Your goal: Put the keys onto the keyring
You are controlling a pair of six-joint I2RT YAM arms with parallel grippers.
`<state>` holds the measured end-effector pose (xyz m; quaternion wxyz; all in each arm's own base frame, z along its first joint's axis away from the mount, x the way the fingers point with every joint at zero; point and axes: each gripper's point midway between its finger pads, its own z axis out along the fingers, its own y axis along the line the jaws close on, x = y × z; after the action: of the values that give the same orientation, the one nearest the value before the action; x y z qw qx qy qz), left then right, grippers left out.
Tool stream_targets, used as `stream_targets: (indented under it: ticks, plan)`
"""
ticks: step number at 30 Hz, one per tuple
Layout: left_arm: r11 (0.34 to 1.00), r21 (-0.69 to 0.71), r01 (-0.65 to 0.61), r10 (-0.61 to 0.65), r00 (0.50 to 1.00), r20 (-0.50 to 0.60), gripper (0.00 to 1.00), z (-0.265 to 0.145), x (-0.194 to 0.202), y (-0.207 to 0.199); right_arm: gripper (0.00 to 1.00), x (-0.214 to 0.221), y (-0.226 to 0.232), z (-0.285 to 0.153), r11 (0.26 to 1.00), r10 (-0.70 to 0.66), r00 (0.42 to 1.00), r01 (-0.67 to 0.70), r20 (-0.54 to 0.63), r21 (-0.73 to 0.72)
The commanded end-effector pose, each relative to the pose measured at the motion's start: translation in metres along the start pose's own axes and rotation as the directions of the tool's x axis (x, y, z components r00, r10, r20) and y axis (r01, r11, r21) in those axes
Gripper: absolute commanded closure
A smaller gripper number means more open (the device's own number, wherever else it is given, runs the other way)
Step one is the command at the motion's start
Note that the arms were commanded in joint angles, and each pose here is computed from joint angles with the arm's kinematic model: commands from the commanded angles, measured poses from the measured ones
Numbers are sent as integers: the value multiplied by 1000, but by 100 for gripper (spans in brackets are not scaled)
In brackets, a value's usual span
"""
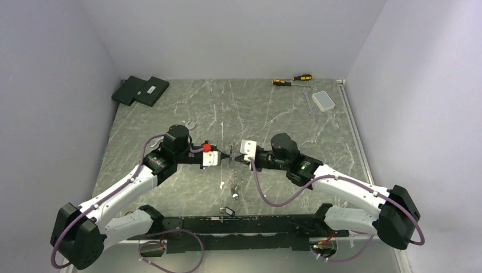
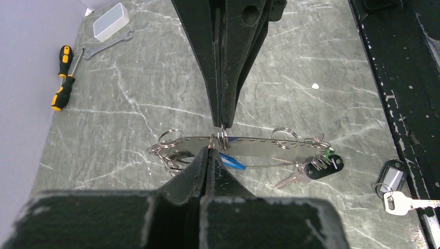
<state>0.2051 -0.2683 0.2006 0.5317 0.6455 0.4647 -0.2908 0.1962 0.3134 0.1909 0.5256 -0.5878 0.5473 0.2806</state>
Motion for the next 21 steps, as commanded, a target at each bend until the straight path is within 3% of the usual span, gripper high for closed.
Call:
stream_targets:
  ticks: [1,21]
  plan:
    - [999,21,-32,31,999,35,100,1,-10,-1,100,-43,-14,0,999,-46,992,44,116,17]
    - [997,62,-41,37,998,55,100,2,-14,-9,100,-40,-11,2,999,-38,994,40,104,-11]
